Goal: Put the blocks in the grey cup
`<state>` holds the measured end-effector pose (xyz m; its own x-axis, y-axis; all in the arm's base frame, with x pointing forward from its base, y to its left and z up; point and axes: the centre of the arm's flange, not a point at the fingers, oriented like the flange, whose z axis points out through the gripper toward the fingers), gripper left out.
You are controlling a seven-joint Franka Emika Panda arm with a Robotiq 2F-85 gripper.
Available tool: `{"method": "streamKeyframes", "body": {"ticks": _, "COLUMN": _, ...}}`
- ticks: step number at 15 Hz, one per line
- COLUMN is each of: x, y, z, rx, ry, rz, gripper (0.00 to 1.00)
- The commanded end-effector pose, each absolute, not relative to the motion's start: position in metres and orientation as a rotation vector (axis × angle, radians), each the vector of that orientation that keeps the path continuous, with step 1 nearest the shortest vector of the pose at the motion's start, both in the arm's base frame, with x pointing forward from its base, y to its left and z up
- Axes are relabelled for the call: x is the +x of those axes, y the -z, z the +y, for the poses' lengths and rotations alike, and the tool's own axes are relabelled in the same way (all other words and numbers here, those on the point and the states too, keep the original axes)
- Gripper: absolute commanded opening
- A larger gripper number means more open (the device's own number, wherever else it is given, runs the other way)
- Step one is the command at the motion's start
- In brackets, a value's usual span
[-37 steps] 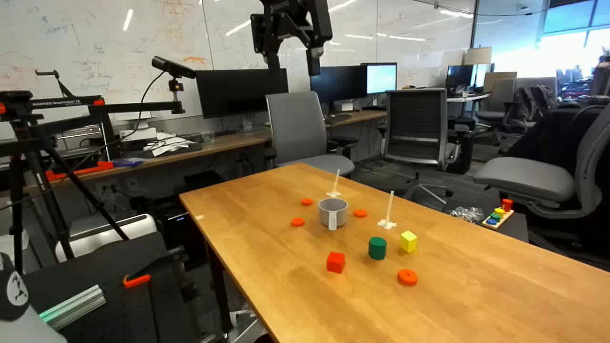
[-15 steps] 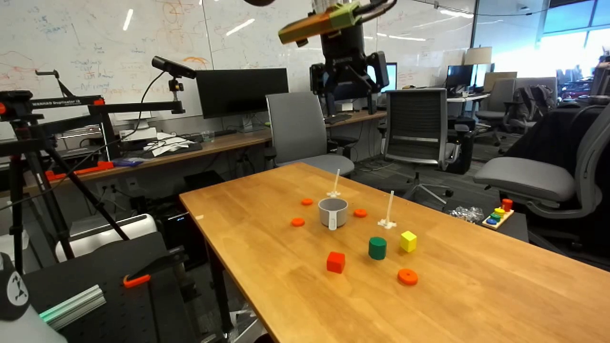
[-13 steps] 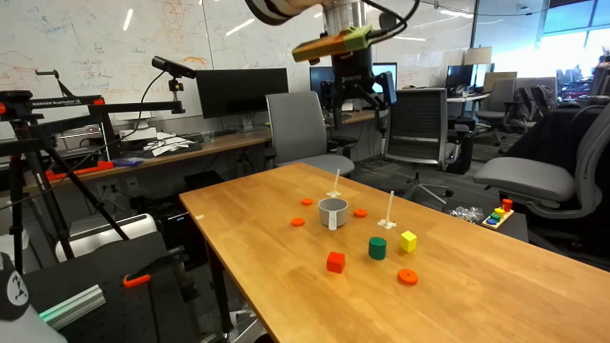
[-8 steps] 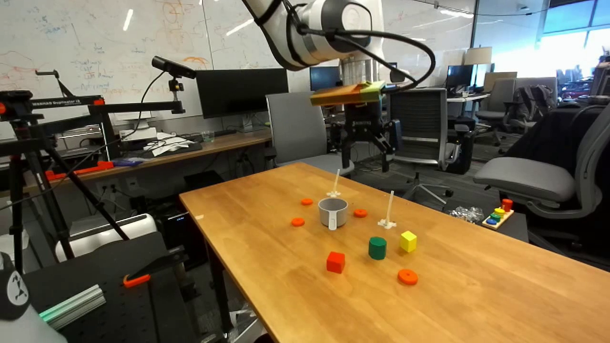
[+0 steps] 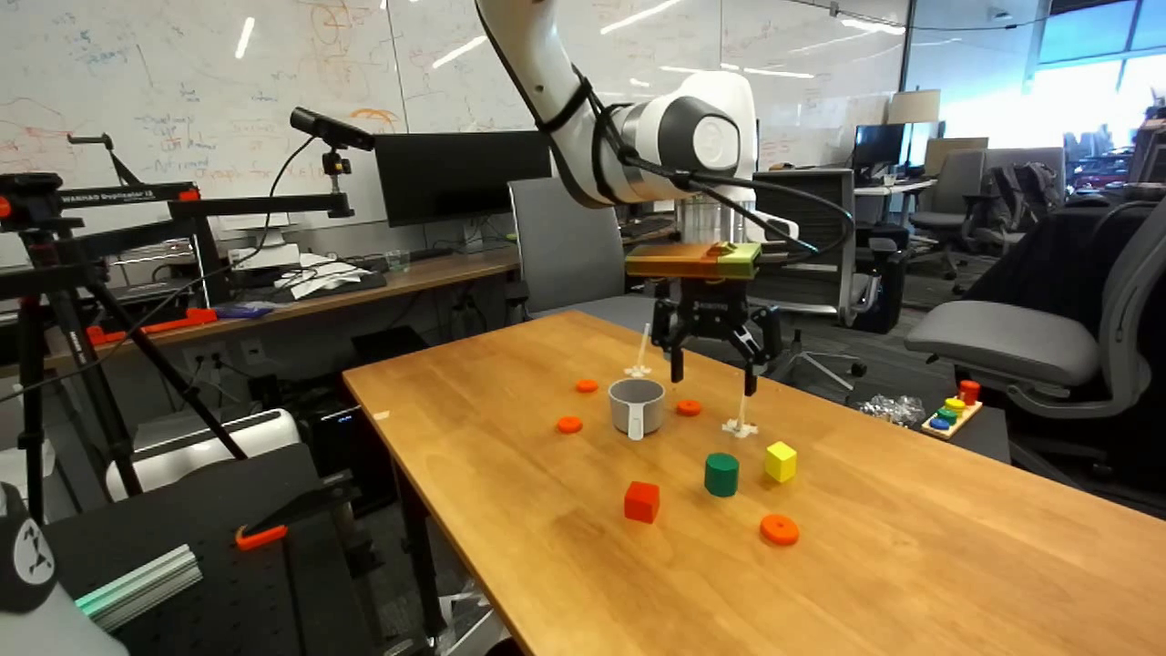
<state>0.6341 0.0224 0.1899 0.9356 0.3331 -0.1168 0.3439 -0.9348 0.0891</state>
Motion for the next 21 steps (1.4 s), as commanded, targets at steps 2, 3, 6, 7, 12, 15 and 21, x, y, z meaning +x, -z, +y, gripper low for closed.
{"method": "streamKeyframes", "body": {"ticks": 2, "x": 0.674, "y": -0.166, "z": 0.023, "rx": 2.971, "ry": 0.176, "rz": 0.507, "gripper": 1.0}}
{"method": "streamKeyframes", "body": {"ticks": 3, "x": 0.675, "y": -0.16, "z": 0.024, "rx": 2.97, "ry": 0.182, "rz": 0.509, "gripper": 1.0}}
{"method": "streamKeyframes", "body": {"ticks": 6, "x": 0.671, "y": -0.143, "z": 0.023, "rx": 2.963, "ry": 0.213, "rz": 0.506, "gripper": 1.0}}
{"method": "streamKeyframes", "body": {"ticks": 7, "x": 0.669, "y": -0.139, "z": 0.022, "rx": 2.964, "ry": 0.228, "rz": 0.506, "gripper": 1.0}}
{"method": "streamKeyframes", "body": {"ticks": 12, "x": 0.652, "y": -0.134, "z": 0.012, "rx": 2.957, "ry": 0.274, "rz": 0.486, "gripper": 1.0}}
{"method": "streamKeyframes", "body": {"ticks": 15, "x": 0.653, "y": -0.131, "z": 0.003, "rx": 2.946, "ry": 0.286, "rz": 0.477, "gripper": 1.0}}
{"method": "streamKeyframes", "body": {"ticks": 21, "x": 0.646, "y": -0.113, "z": 0.003, "rx": 2.939, "ry": 0.332, "rz": 0.479, "gripper": 1.0}}
